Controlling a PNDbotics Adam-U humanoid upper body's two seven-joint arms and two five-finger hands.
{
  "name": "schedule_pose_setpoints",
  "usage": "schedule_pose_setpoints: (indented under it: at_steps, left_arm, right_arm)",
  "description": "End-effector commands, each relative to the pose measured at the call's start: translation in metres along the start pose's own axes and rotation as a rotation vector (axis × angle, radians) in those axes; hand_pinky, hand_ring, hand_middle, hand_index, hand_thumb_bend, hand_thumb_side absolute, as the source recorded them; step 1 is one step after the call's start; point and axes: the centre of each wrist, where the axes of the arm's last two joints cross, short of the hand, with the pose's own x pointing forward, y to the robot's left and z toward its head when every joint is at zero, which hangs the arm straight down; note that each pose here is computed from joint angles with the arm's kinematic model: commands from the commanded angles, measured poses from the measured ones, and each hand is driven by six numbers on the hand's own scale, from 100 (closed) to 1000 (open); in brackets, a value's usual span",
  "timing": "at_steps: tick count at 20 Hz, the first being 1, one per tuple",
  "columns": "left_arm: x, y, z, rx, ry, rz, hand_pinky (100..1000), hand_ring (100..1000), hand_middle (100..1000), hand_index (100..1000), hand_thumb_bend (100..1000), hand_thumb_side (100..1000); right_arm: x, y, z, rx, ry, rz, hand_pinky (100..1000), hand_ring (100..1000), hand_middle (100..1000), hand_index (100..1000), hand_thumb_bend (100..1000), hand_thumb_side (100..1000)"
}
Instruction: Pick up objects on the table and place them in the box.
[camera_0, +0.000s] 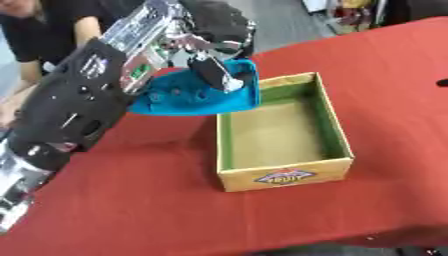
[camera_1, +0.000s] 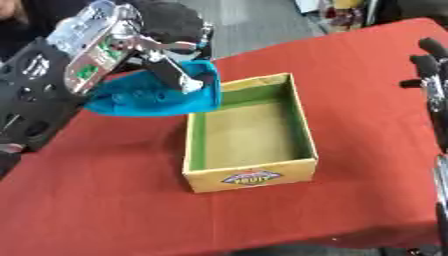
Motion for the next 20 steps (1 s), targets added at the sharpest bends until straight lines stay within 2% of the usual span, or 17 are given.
schedule_pose_setpoints:
  at_steps: [1, 11, 20]
  left_arm:
    - [-0.001, 0.013, -0.003, 0.020, -0.006, -0.036, 100, 100, 100, 102, 100, 524]
    - [0.011, 0.023, -0.021, 0.044, -0.053, -0.071, 100, 100, 100, 102, 100, 525]
    - [0.016, 0.024, -0.032, 0.061, -0.067, -0.082, 100, 100, 100, 105, 100, 523]
  right_arm:
    - [0.011, -0.003, -0.008, -0.004, -0.047, 0.007, 676, 906, 965, 1000, 447, 1000]
    - [0.015, -0.002, -0.011, -0.010, -0.059, 0.001, 676, 906, 965, 1000, 445, 1000]
    - [0.017, -0.002, -0.012, -0.021, -0.067, -0.001, 676, 906, 964, 1000, 443, 1000]
